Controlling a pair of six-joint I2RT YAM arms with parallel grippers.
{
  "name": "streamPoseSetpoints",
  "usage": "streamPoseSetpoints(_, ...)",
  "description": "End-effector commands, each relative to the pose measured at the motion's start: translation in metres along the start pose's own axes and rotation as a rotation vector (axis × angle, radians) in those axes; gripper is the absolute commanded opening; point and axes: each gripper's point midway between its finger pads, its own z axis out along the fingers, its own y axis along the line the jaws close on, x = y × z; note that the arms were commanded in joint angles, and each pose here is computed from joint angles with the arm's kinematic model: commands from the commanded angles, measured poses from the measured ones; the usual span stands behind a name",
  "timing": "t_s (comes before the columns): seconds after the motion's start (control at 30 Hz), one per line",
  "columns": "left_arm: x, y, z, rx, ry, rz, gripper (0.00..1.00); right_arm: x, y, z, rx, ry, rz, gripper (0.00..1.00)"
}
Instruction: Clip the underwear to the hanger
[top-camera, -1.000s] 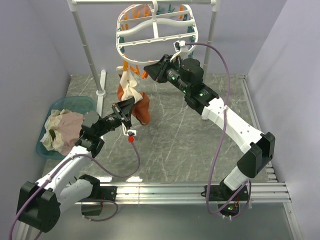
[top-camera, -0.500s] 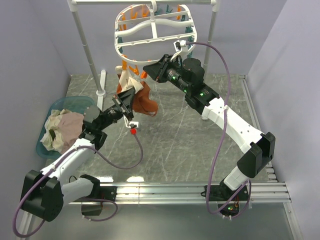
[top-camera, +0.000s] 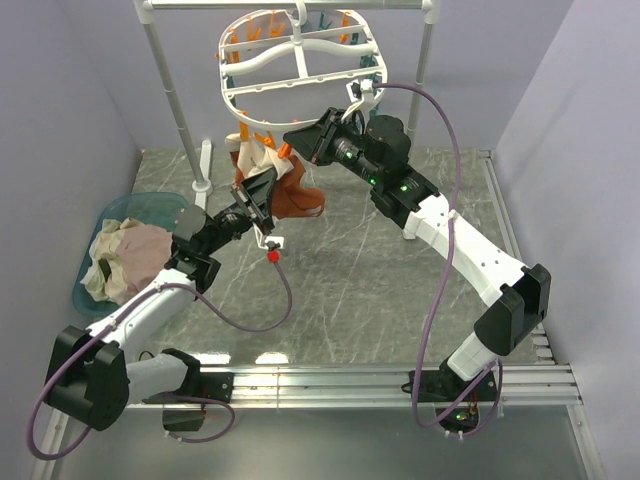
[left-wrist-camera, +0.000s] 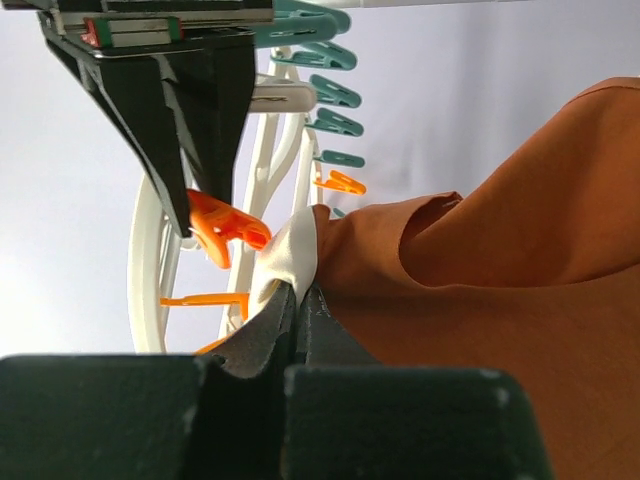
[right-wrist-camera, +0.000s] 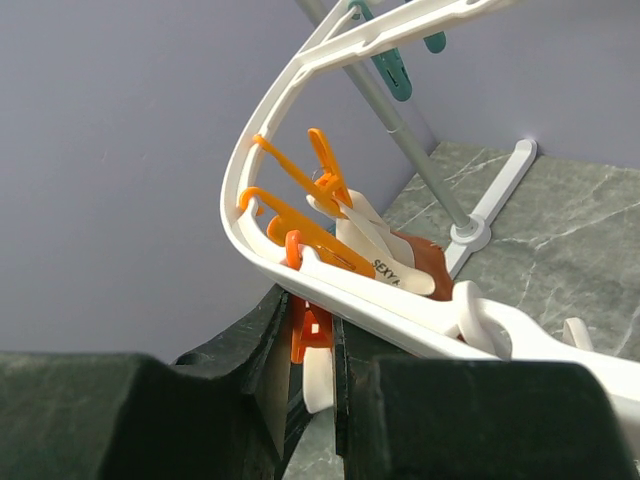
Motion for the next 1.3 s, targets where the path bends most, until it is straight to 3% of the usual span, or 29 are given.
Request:
streamPoseSetpoints(0.0,0.000,0.041,0.007,-0.107,-0.006,0.031,0.00,-0.002,0.002,-0.002,-0.016,-0.001,0.010,0.00)
streamPoseSetpoints(0.73,-0.007,0.047,0.002,-0.101,-0.013,0.044,0.00,-0.006,-0.018,0.002,0.073,-0.021,0.002,0.00)
streamPoseSetpoints(1.27,0.007,0.041,0.012,-0.104,0.023,0.066,0.00,-0.005,-0.010,0.000,0.002,0.007,0.084,0.00)
